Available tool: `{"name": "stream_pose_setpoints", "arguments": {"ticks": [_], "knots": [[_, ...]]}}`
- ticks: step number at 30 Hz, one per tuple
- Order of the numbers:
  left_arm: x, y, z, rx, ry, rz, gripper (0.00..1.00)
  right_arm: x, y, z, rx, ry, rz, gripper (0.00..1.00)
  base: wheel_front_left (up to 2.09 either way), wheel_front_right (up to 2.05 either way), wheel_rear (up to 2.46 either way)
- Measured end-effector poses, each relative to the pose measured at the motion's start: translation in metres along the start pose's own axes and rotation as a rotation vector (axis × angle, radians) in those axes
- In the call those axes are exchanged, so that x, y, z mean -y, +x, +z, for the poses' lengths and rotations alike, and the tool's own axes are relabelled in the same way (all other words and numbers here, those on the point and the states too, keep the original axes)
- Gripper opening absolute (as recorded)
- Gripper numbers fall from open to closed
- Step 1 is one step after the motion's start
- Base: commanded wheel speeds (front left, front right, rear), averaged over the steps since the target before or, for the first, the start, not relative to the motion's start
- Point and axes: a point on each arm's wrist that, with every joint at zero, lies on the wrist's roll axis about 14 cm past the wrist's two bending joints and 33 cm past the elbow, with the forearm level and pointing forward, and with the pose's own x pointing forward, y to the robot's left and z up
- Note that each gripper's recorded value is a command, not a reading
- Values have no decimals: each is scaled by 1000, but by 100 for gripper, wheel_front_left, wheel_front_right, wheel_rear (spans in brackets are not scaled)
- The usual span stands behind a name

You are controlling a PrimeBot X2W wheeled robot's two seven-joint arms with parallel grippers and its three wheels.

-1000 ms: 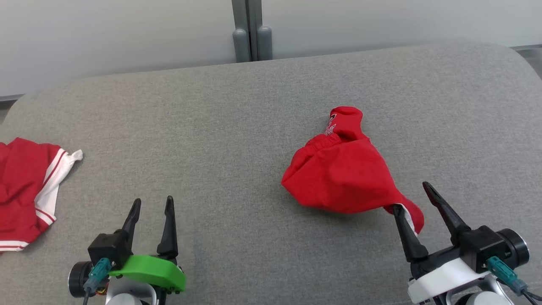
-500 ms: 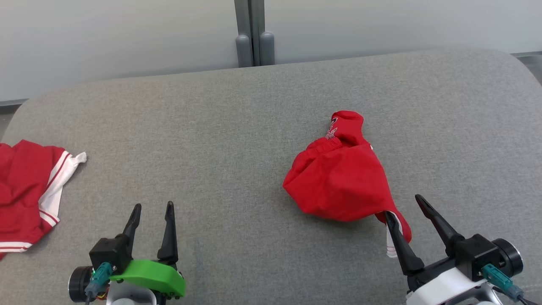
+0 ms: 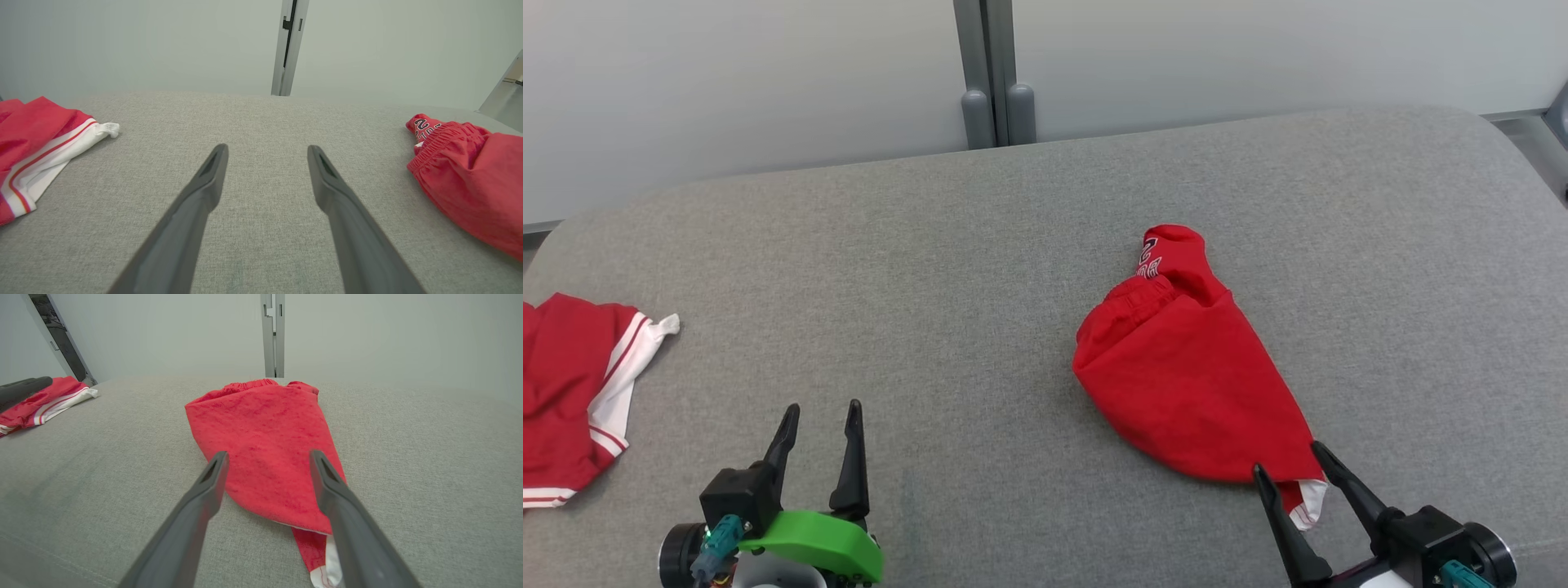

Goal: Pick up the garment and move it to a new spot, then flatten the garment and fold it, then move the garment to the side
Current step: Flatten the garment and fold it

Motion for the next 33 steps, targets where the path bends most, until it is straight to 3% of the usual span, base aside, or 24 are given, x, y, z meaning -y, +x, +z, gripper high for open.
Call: {"name": "stream_pose_setpoints", "arguments": {"ticks": [17, 25, 33], "knots": [[-4, -6, 8, 23, 7, 12, 100, 31, 28, 49, 192, -30, -100, 100, 0, 0, 0], [-13, -14, 11, 35, 11, 44, 100, 57, 35, 42, 175, -6, -185, 100, 0, 0, 0], [-16, -17, 9, 31, 10, 52, 100, 53, 43, 43, 184, 17, -182, 100, 0, 0, 0]]}}
